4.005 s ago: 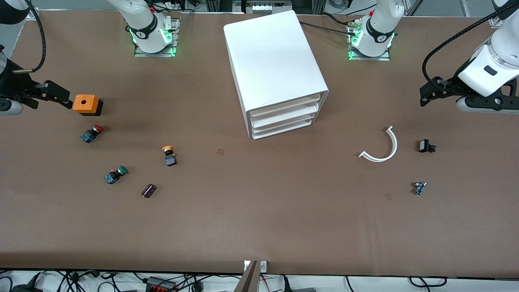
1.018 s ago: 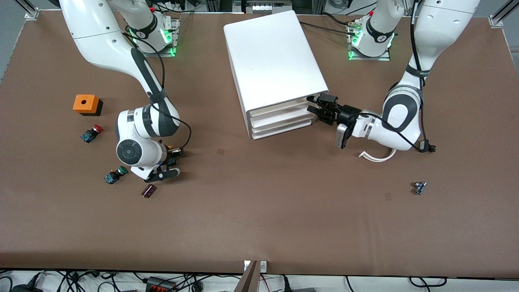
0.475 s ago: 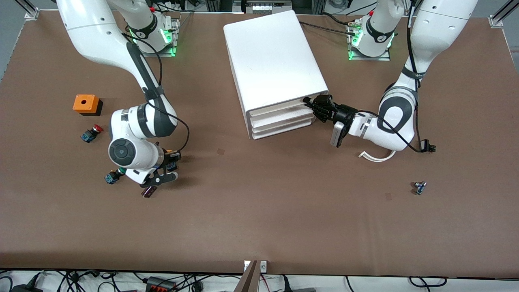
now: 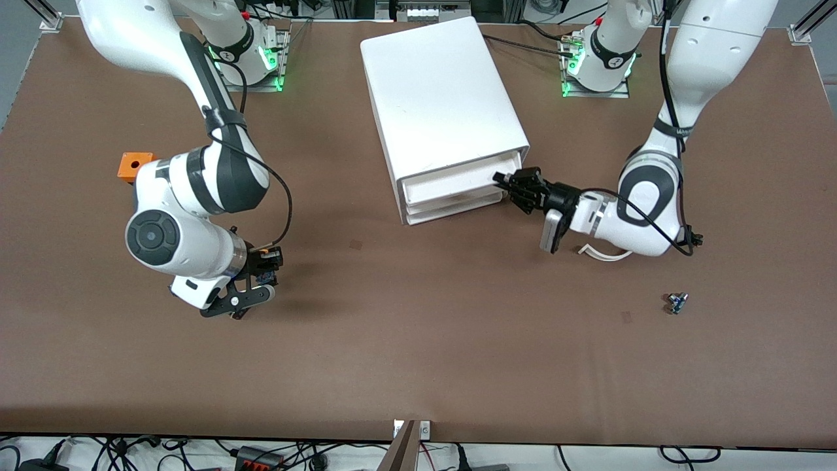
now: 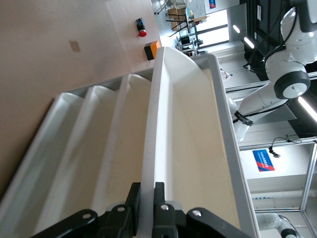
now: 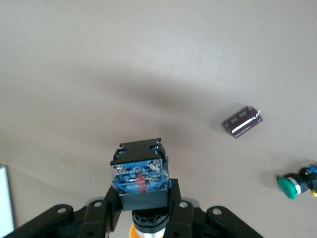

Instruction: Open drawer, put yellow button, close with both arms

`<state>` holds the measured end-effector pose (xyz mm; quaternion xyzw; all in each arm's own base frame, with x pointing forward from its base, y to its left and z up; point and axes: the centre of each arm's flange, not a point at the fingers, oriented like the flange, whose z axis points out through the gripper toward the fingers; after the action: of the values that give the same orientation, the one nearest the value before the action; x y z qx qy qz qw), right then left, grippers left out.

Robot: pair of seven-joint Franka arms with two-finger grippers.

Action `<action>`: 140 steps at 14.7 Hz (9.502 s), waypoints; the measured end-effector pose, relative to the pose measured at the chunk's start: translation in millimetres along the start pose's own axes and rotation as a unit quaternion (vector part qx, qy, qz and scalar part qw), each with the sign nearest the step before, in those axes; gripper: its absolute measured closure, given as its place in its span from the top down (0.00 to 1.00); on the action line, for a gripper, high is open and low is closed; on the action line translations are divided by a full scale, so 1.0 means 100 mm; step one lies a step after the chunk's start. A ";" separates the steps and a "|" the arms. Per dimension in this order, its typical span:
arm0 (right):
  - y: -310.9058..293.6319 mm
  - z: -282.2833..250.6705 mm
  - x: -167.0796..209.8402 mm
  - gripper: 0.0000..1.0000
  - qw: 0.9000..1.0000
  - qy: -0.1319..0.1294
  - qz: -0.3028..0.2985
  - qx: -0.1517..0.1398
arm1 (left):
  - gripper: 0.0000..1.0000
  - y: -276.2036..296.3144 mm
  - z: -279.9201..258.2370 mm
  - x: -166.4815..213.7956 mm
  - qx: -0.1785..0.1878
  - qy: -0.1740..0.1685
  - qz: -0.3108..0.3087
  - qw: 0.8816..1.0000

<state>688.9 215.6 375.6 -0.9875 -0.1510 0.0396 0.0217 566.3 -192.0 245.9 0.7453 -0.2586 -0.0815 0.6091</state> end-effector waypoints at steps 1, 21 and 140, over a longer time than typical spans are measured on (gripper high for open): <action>-0.11 -0.11 0.02 0.41 1.000 0.007 -0.008 0.000 | 0.14 -0.03 -0.11 0.11 0.010 0.000 0.003 1.000; -3.62 -0.81 -0.52 0.41 0.988 0.136 0.030 0.061 | 1.00 0.91 -1.53 0.61 0.267 -0.111 -0.258 0.922; 1.89 -2.06 -2.03 1.00 0.987 0.031 0.158 -0.028 | 1.00 3.01 -2.11 -0.01 0.620 0.055 -0.217 0.752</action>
<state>569.0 -31.5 584.7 -0.9999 0.0066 0.0073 -0.0073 572.1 -46.2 583.2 0.9987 -0.0499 0.0076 -0.0080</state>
